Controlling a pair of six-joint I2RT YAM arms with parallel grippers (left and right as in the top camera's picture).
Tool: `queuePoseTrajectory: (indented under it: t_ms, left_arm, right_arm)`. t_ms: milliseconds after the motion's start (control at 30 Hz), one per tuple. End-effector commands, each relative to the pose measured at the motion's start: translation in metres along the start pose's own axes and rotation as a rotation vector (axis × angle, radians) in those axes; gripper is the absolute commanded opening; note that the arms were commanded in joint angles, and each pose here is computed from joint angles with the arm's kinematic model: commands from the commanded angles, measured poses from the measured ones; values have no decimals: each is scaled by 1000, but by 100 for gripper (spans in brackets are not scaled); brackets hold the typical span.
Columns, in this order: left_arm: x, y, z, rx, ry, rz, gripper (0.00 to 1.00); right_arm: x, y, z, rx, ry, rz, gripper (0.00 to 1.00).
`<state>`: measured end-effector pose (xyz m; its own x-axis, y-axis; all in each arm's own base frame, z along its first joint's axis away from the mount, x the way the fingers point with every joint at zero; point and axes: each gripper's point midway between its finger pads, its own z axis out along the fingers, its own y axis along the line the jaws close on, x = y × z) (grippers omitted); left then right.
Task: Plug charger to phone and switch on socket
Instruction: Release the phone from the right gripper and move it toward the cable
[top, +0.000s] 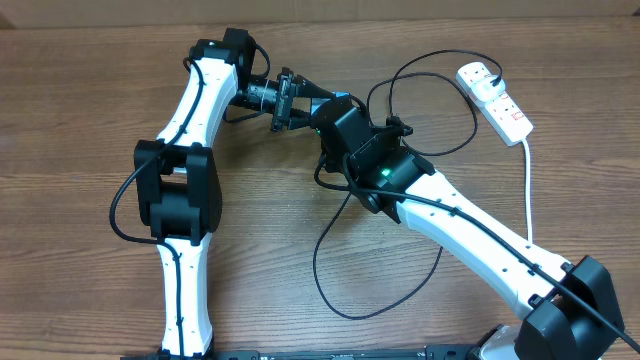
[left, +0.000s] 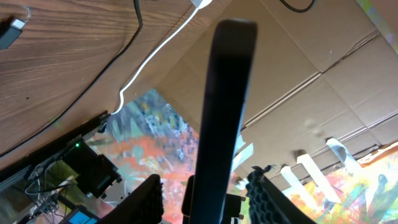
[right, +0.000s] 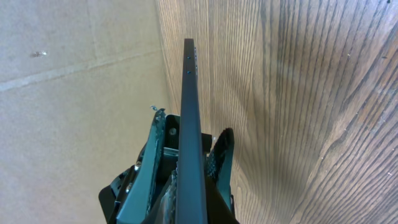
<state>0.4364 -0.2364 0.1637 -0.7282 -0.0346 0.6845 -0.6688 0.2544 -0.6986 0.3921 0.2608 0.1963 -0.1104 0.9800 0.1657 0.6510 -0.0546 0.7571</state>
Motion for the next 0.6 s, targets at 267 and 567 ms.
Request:
queuePoseTrajectory:
  t_ms: [267, 567]
  left_arm:
    - [5, -8, 1, 12, 14, -29, 35]
    - [5, -8, 1, 12, 14, -29, 19]
  right_arm:
    - [5, 18, -8, -46, 22, 135, 4]
    - [6, 18, -8, -43, 30, 149, 7]
